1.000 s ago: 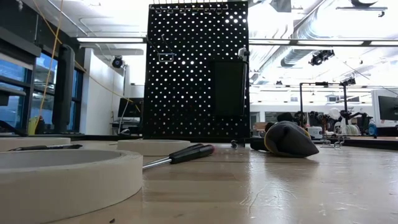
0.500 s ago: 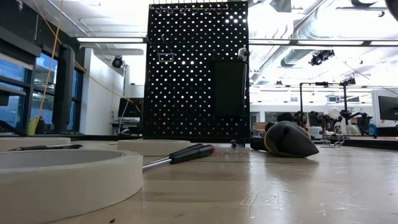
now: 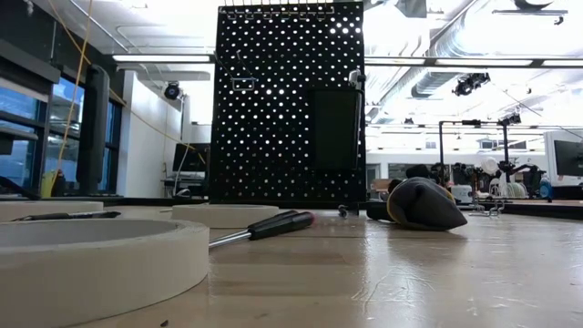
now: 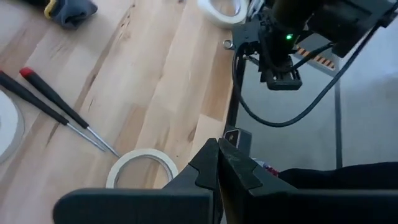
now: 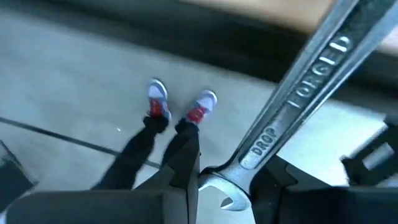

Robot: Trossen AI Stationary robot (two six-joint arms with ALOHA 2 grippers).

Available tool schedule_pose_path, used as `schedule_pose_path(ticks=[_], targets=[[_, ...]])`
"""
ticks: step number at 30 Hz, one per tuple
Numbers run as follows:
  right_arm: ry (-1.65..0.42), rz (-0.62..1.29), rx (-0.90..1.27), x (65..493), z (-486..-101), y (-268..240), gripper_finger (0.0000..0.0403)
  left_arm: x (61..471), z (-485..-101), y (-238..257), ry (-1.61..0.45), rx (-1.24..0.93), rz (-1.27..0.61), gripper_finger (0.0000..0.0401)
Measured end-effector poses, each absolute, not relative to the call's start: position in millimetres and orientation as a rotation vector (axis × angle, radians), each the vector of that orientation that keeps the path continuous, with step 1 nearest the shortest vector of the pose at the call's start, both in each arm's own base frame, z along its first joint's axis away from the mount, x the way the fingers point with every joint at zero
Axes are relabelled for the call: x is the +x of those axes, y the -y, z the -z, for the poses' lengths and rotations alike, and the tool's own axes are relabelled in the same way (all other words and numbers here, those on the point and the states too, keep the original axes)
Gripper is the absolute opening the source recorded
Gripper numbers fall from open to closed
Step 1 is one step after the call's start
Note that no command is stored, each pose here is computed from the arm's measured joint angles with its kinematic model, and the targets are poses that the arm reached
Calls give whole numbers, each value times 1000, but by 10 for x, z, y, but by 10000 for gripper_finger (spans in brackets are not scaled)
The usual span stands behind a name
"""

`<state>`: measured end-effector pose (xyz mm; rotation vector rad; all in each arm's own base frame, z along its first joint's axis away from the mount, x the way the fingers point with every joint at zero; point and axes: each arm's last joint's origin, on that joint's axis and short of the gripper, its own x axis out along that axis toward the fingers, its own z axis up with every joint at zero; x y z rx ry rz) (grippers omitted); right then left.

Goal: Hang tools onto peg board
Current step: Hang the 12 mm tool onto the pegboard on the top left

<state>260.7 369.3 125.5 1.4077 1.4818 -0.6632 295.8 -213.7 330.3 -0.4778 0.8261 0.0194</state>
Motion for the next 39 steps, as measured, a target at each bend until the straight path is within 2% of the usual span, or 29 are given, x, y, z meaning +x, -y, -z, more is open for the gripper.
schedule_pose_path(ticks=[11,22,25,28,31,35,39], targets=[[-1484,655,1246,2676,-1540,-3558,86,2697,-3782,1875,-612,-420,-69,0],[-1351,702,1042,2634,-2174,-3031,86,2638,-3960,1804,-534,-478,-30,0],[-1250,686,987,2624,-2381,-2871,86,2679,-4126,1845,-411,-591,64,0],[-1083,631,903,2614,-2636,-2698,86,2722,-4295,1900,-286,-663,203,0],[-906,583,827,2637,-2884,-2511,86,2751,-4400,1902,-192,-696,260,0],[-663,497,685,2671,-3243,-2280,86,2784,-4485,1849,-74,-651,209,6],[-498,399,556,2741,-3570,-2097,86,2841,-4449,1746,-61,-561,87,43]])
